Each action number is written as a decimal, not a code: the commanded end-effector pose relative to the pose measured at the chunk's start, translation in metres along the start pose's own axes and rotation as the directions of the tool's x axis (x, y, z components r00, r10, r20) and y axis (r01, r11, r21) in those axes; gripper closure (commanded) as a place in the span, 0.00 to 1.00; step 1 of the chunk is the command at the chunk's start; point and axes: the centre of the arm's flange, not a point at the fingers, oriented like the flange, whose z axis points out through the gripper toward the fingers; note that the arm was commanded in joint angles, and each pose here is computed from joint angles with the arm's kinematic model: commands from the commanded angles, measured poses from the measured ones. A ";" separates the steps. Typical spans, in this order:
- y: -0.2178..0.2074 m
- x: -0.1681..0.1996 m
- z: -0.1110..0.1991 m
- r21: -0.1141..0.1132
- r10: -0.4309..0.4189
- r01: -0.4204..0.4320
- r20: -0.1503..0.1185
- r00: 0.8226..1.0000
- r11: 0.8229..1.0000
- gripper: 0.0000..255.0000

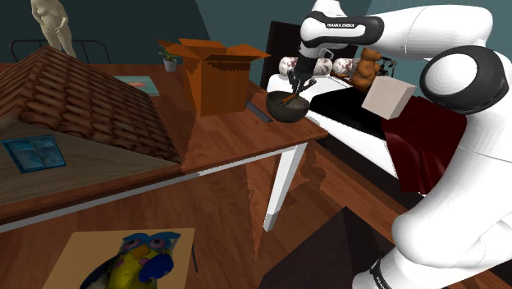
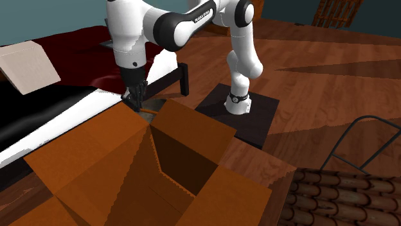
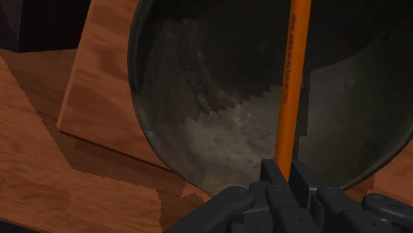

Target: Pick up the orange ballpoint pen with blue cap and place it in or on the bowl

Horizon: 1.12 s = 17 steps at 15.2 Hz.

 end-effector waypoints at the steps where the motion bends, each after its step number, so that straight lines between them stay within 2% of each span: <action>1: -0.001 -0.001 0.002 -0.003 -0.002 0.002 0.004 1.000 1.000 1.00; 2: -0.001 -0.001 0.002 -0.003 -0.002 0.002 0.004 1.000 1.000 1.00; 3: -0.001 -0.001 0.002 -0.003 -0.002 0.002 0.004 1.000 1.000 0.00; 8: -0.001 -0.001 0.002 -0.003 -0.002 0.002 0.004 1.000 1.000 0.00; 12: -0.001 -0.001 -0.048 -0.003 -0.002 0.002 0.004 1.000 1.000 0.00; 17: -0.001 -0.001 -0.048 -0.003 -0.002 0.002 0.004 1.000 1.000 0.00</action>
